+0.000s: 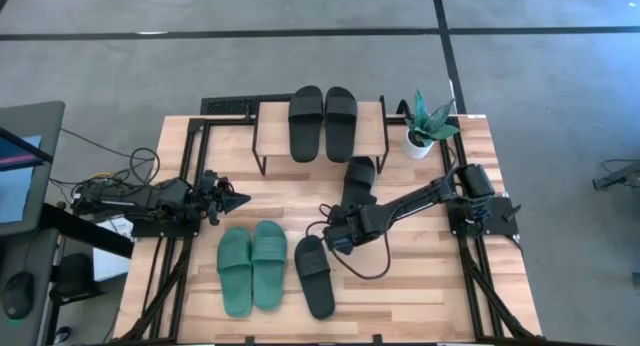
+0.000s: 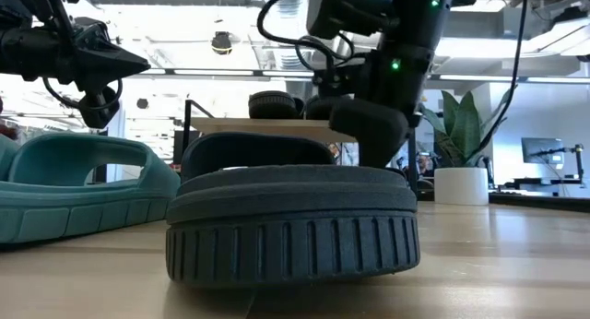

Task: Pick and place slides into the shelf
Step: Put the black slide under the shelf

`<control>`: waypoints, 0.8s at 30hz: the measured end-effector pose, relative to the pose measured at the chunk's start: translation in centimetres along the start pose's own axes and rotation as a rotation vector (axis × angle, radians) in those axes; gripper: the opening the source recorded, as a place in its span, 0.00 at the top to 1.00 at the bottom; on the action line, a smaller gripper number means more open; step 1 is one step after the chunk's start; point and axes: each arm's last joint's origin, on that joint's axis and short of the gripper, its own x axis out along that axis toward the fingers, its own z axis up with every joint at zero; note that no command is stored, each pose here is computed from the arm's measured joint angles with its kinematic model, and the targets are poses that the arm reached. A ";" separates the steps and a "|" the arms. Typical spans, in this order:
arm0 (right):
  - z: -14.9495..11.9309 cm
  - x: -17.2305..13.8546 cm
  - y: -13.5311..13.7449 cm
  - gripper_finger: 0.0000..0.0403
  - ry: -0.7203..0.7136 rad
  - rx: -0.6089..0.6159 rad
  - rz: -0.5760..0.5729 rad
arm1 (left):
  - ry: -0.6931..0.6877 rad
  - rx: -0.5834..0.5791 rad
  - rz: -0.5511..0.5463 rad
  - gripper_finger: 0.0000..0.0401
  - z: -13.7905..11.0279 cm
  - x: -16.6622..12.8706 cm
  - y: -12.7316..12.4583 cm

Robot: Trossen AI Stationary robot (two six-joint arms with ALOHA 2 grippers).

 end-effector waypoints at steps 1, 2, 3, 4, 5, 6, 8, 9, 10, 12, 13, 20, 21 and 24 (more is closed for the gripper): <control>0.0 0.1 -0.2 0.82 0.011 -0.004 -0.010 | 0.000 0.000 0.000 1.00 0.0 0.0 0.0; -0.1 0.1 -0.3 0.82 0.022 -0.008 -0.017 | 0.000 0.000 0.000 1.00 0.0 0.0 0.0; -0.1 0.1 -0.4 0.82 0.027 -0.009 -0.022 | 0.000 0.000 0.000 1.00 0.0 0.0 0.0; -0.1 0.2 -0.5 0.82 0.031 -0.008 -0.026 | 0.000 0.001 0.000 1.00 0.0 0.0 0.0; -0.1 0.2 -0.6 0.82 0.034 -0.008 -0.028 | 0.000 0.002 0.000 1.00 0.0 0.0 0.0; -0.1 0.2 -0.6 0.82 0.035 -0.007 -0.028 | 0.000 0.002 0.000 1.00 0.0 0.0 0.0; 0.0 0.3 -0.7 0.82 0.035 -0.004 -0.028 | 0.000 0.002 0.000 1.00 0.0 0.0 0.0; 0.0 0.3 -0.7 0.82 0.035 -0.007 -0.029 | 0.000 0.002 0.000 1.00 0.0 0.0 0.0; 0.0 0.3 -0.8 0.82 0.036 -0.008 -0.030 | 0.000 0.002 0.000 1.00 0.0 0.0 0.0; 0.0 0.3 -0.8 0.82 0.037 -0.010 -0.031 | 0.000 0.002 0.000 1.00 0.0 0.0 0.0; 0.0 0.3 -0.8 0.82 0.035 -0.012 -0.034 | 0.000 0.002 0.000 1.00 0.0 0.0 0.0; -0.9 1.7 -2.1 0.82 0.096 0.000 -0.081 | 0.000 0.002 0.000 1.00 0.0 0.0 0.0; -1.0 2.0 -2.2 0.82 0.104 0.006 -0.086 | 0.001 0.001 -0.001 1.00 0.0 0.0 0.0; -1.0 2.3 -2.7 0.83 0.118 0.019 -0.096 | 0.006 -0.001 -0.005 1.00 0.0 0.0 0.0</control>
